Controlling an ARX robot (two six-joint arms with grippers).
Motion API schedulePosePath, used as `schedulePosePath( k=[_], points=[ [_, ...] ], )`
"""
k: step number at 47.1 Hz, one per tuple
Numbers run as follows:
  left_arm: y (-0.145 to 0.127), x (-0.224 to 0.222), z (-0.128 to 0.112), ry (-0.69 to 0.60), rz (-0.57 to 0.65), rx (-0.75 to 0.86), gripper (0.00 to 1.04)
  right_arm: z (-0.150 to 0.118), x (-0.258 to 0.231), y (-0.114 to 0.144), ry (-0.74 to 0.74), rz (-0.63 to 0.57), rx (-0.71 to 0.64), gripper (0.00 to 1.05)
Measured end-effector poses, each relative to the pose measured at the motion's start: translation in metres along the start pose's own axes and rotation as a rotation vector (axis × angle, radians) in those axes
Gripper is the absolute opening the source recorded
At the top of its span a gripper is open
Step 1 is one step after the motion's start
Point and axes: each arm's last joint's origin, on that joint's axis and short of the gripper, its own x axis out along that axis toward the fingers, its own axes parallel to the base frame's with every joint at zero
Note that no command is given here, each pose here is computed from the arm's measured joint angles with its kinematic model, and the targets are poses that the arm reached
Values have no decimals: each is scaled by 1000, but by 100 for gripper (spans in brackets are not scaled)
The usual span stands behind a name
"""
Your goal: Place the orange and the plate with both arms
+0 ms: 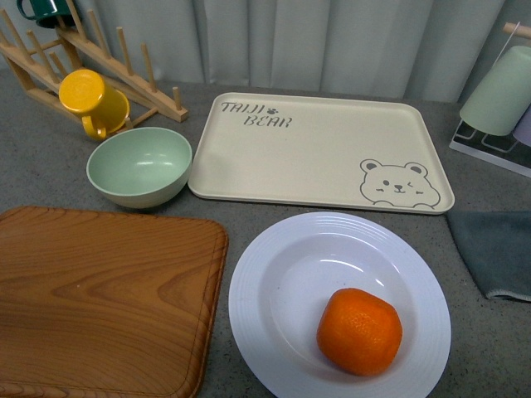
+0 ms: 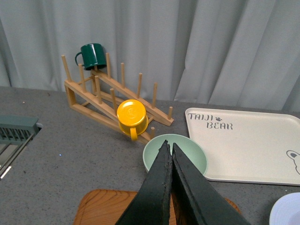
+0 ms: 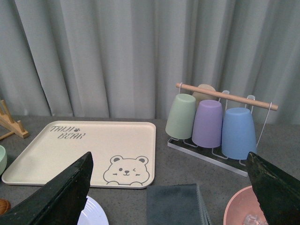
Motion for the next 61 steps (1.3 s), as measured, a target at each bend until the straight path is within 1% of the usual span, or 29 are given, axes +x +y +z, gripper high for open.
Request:
schedulePosePath(
  k=[6, 26, 61],
  points=[
    [6, -8, 1, -3, 26, -1, 4, 0, 0, 0, 0, -1, 0, 96],
    [5, -31, 10, -34, 21, 0, 4, 0, 0, 0, 0, 0, 0, 96],
    [5, -49, 10, -38, 21, 0, 4, 0, 0, 0, 0, 0, 0, 96]
  ],
)
